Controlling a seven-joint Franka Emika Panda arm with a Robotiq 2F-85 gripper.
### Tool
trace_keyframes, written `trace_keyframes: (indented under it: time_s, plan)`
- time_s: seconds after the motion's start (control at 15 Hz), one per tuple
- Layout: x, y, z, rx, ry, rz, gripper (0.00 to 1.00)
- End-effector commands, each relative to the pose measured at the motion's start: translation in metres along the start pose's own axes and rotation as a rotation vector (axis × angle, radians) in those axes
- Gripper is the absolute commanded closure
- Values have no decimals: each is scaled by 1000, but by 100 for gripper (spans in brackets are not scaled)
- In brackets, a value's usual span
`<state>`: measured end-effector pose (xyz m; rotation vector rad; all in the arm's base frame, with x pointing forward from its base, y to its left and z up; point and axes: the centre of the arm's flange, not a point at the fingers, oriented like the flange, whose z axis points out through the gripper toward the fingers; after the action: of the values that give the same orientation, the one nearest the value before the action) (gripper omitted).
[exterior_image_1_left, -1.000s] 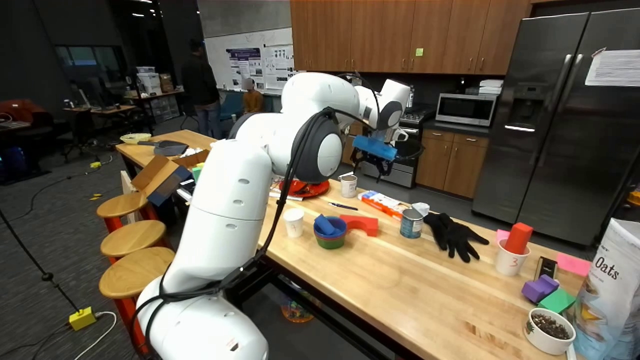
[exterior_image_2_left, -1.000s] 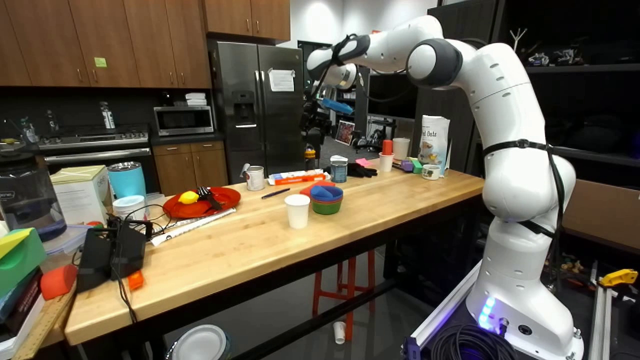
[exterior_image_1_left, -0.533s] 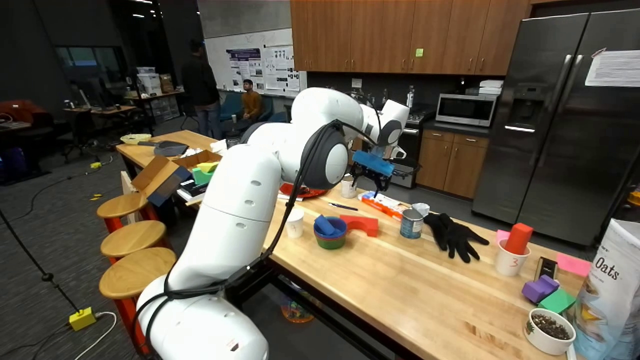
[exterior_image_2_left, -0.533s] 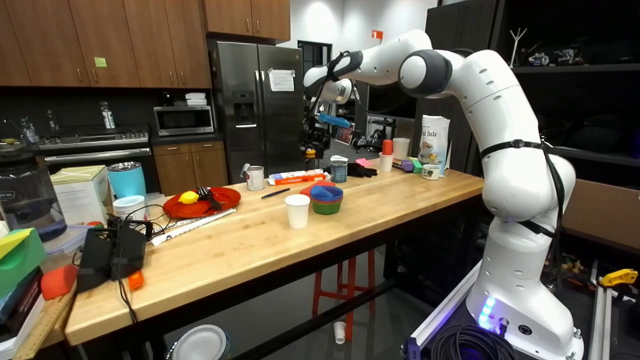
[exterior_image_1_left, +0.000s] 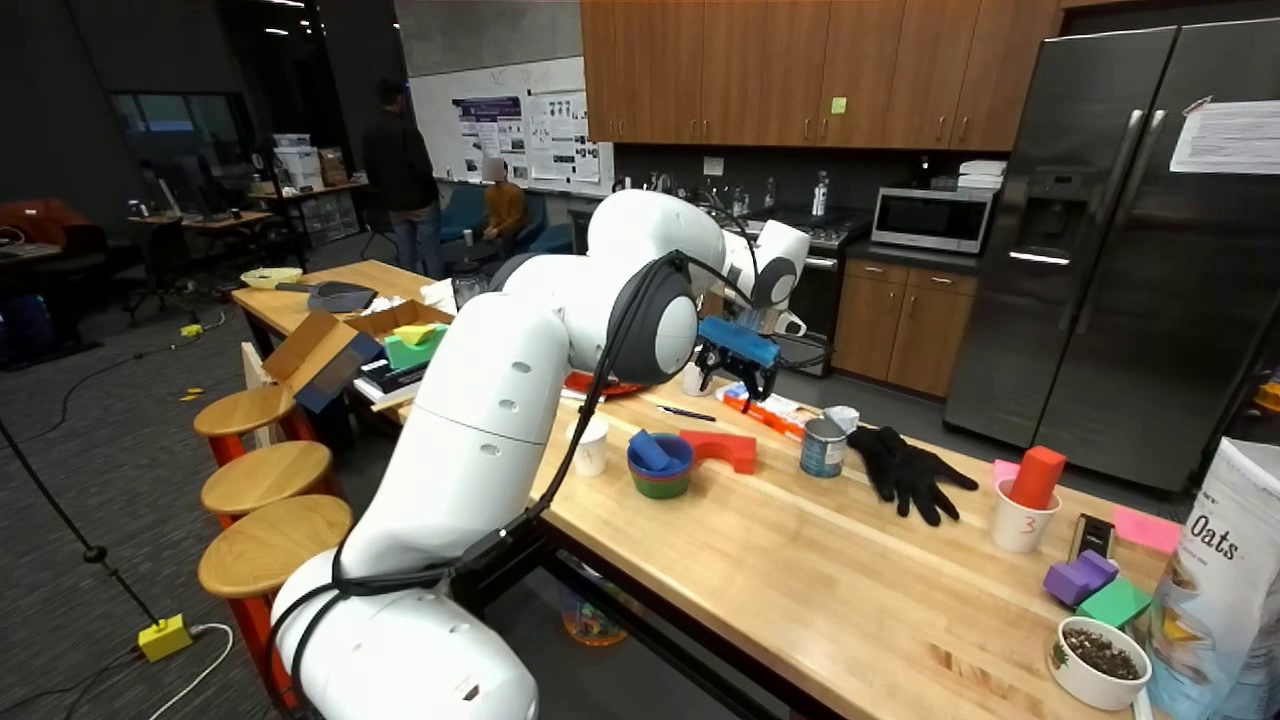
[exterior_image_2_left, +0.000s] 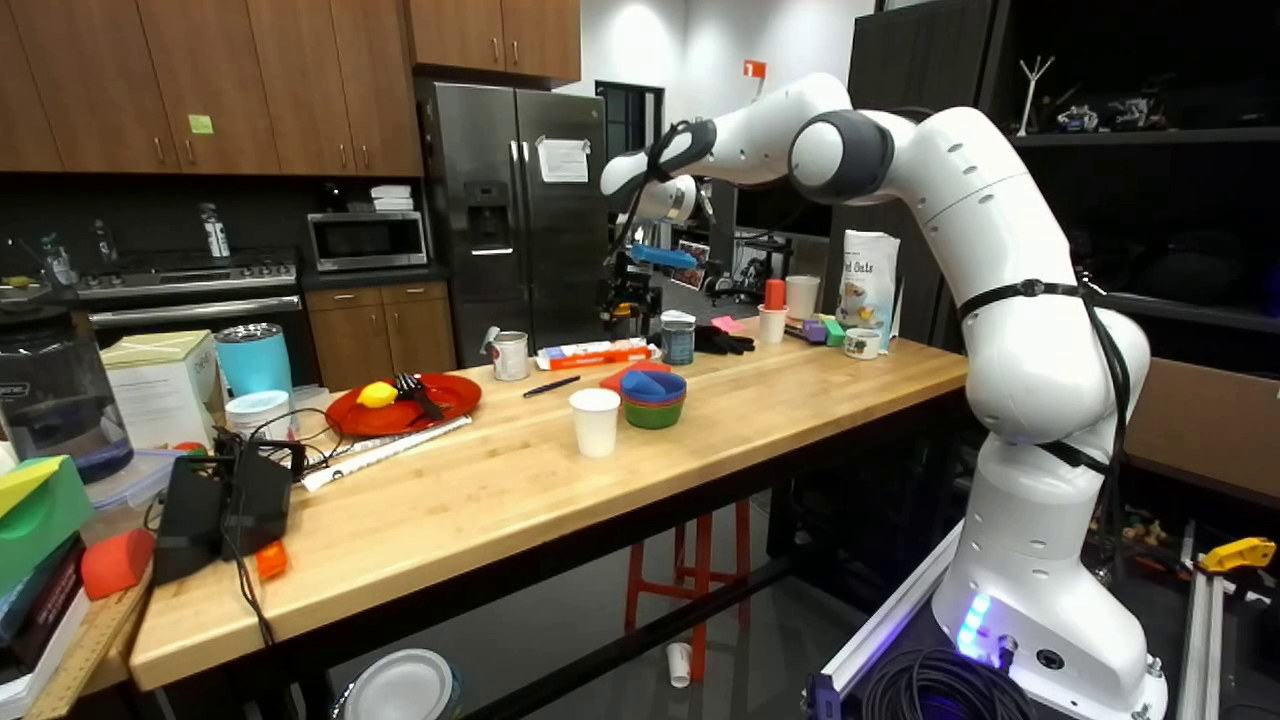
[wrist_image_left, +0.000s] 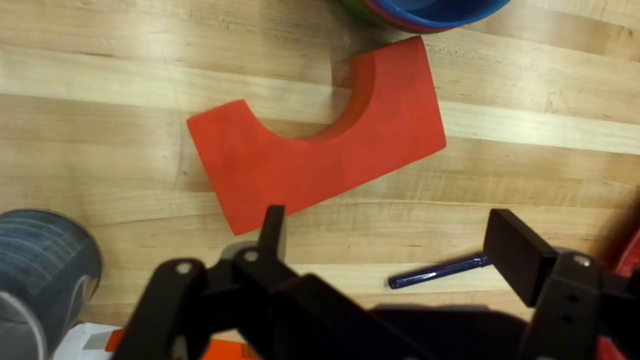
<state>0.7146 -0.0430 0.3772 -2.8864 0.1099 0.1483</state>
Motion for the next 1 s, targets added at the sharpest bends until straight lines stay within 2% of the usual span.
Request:
trace_keyframes:
  time_s: [0.0, 0.33, 0.93]
  plan:
    - [-2, -4, 9, -21, -31, 35, 0]
    - [-2, -8, 29, -13, -71, 49, 0]
    - [-1, -13, 69, -41, -192, 71, 0]
